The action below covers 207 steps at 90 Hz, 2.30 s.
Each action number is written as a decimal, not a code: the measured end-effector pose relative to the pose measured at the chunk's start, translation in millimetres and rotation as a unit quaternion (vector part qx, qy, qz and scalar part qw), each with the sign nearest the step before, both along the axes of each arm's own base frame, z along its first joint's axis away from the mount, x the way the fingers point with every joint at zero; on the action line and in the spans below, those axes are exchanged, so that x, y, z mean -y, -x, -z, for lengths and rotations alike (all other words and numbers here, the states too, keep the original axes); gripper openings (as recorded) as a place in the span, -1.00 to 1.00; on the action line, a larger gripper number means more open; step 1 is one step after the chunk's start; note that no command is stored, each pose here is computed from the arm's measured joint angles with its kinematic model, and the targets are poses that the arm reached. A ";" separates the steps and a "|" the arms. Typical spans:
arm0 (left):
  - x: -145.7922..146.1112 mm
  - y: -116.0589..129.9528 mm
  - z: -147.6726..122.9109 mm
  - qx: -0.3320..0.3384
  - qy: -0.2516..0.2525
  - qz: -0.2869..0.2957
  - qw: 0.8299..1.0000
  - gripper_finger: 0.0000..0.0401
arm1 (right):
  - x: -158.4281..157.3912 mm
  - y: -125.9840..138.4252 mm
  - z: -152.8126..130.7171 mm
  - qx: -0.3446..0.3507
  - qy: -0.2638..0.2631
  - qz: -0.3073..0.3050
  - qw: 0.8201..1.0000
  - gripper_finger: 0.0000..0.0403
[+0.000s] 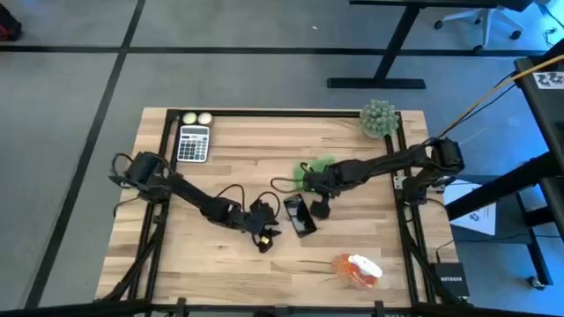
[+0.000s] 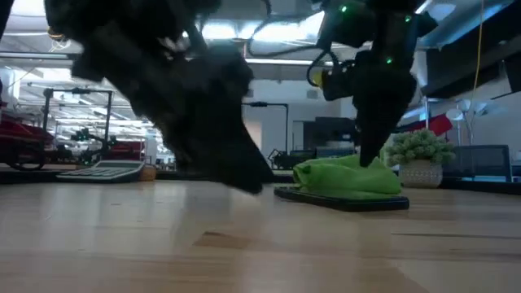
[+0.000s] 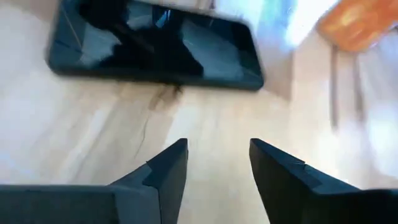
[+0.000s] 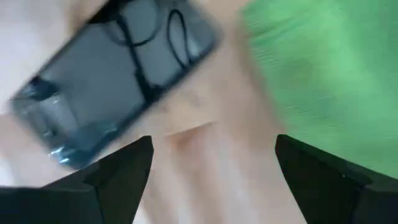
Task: Apply microfiber cloth
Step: Spray the black cellphone using the cleaning bottle
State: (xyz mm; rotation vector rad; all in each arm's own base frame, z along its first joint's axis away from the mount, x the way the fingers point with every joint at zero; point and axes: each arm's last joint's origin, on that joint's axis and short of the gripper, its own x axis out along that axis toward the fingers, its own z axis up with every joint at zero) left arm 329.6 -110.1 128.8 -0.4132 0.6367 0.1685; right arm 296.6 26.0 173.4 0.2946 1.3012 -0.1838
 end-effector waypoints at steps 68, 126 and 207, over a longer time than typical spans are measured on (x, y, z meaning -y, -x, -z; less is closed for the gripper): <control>1.5 3.9 17.8 -0.024 0.069 -0.127 0.989 -0.22 | -26.0 5.4 41.2 0.144 -0.105 0.107 0.978 0.61; -0.1 2.4 19.4 -0.017 0.086 -0.147 0.985 -0.22 | -7.6 8.9 27.7 0.147 -0.115 0.104 0.977 0.61; 7.0 12.2 -9.6 0.000 0.106 -0.141 0.984 -0.22 | -27.8 -14.1 32.3 0.193 -0.170 0.084 0.963 0.61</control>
